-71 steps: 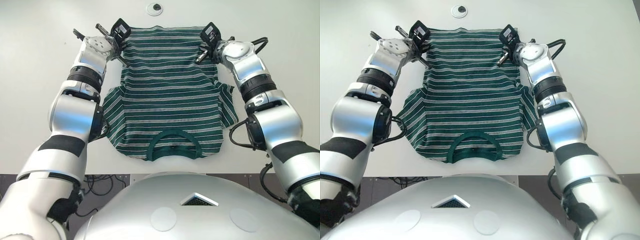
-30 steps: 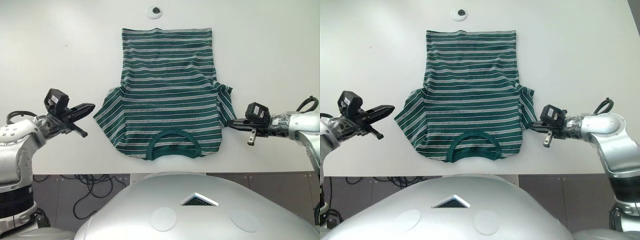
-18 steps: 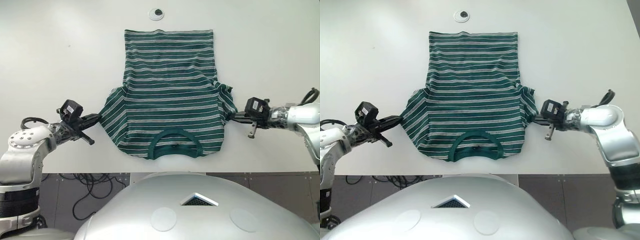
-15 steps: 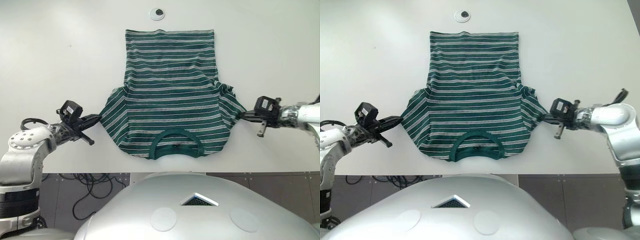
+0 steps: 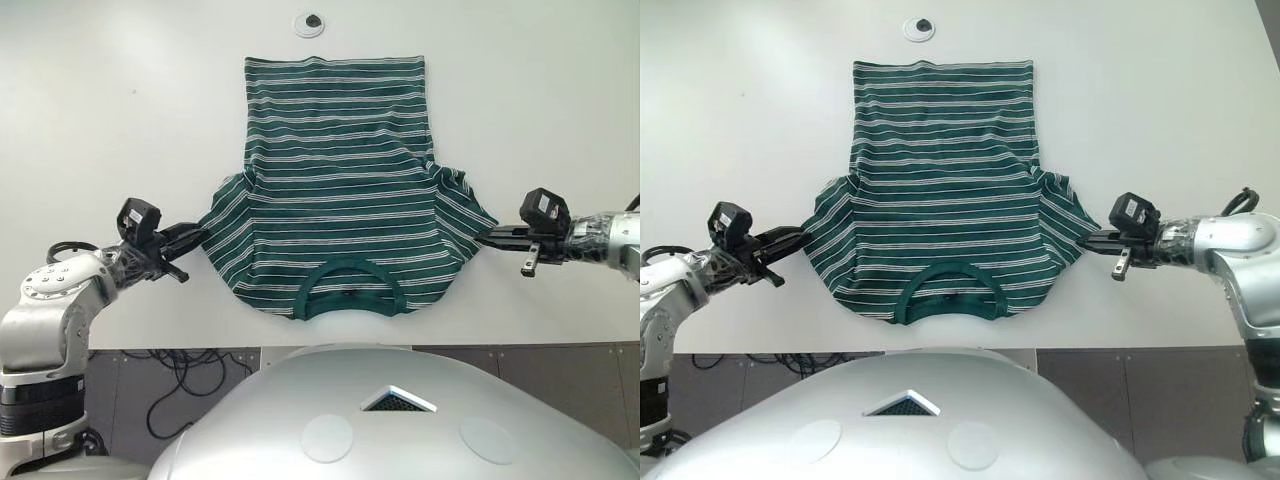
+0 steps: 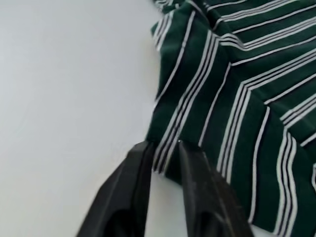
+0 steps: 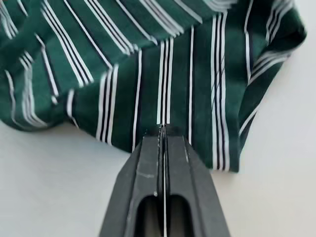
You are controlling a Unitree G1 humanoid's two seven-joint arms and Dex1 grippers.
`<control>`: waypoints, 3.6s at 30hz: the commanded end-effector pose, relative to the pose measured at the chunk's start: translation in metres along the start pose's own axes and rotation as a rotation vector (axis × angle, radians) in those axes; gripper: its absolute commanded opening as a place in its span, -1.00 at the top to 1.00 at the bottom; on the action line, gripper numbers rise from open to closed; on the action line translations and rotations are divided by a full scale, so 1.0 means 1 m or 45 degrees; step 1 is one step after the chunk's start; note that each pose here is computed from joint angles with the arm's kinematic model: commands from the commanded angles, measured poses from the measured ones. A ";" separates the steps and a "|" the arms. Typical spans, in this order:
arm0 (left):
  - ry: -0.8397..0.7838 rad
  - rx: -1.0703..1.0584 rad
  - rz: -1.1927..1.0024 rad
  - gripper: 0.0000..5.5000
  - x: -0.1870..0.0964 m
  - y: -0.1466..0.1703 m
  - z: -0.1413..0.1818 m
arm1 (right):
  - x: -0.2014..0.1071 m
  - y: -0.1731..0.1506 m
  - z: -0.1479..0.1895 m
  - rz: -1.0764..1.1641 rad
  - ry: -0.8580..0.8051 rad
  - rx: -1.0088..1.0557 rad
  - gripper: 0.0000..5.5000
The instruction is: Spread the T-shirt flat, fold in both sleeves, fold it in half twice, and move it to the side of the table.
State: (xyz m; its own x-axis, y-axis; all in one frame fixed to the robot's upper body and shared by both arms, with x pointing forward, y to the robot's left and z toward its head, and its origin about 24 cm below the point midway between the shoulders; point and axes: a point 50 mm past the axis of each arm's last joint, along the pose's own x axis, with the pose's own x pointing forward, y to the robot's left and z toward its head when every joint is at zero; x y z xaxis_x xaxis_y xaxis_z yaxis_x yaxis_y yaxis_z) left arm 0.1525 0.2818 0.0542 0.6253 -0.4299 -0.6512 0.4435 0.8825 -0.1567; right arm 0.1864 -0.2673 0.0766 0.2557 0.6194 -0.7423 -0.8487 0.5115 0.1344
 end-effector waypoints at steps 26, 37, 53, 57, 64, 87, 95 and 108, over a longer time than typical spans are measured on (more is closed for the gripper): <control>-0.273 0.015 -0.353 0.99 0.008 -0.046 0.037 | 0.001 -0.010 0.001 -0.086 -0.063 0.050 1.00; -0.195 0.073 -0.525 0.99 0.051 -0.081 0.033 | 0.011 -0.024 0.002 -0.211 -0.178 0.259 1.00; -0.227 0.092 -0.449 0.74 0.054 -0.081 0.028 | 0.000 -0.022 -0.010 -0.180 -0.161 0.490 0.51; -0.407 0.143 -0.422 0.74 0.036 -0.071 0.063 | -0.001 -0.016 -0.019 -0.163 -0.071 0.462 0.51; -0.486 0.180 -0.411 0.72 0.023 -0.068 0.083 | 0.007 -0.012 -0.034 -0.168 0.029 0.411 0.72; -0.276 0.175 -0.244 0.72 0.048 -0.050 0.052 | 0.069 0.030 0.057 0.219 -0.276 0.194 0.87; -0.180 0.351 -0.201 0.72 0.023 -0.045 0.043 | 0.036 0.036 0.068 0.284 -0.378 0.072 0.43; 0.248 1.124 -0.475 0.30 -0.007 -0.052 -0.004 | 0.016 0.037 -0.008 0.191 -0.011 -0.717 0.03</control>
State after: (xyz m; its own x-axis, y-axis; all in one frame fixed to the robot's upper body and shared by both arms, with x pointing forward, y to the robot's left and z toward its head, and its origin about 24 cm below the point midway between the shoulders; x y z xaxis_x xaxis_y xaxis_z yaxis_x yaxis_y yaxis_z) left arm 0.1275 0.2454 0.0681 0.2992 -0.5308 -0.7929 0.9505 0.2388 0.1989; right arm 0.1634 -0.2472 0.0715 0.1359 0.6629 -0.7363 -0.9903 0.0691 -0.1205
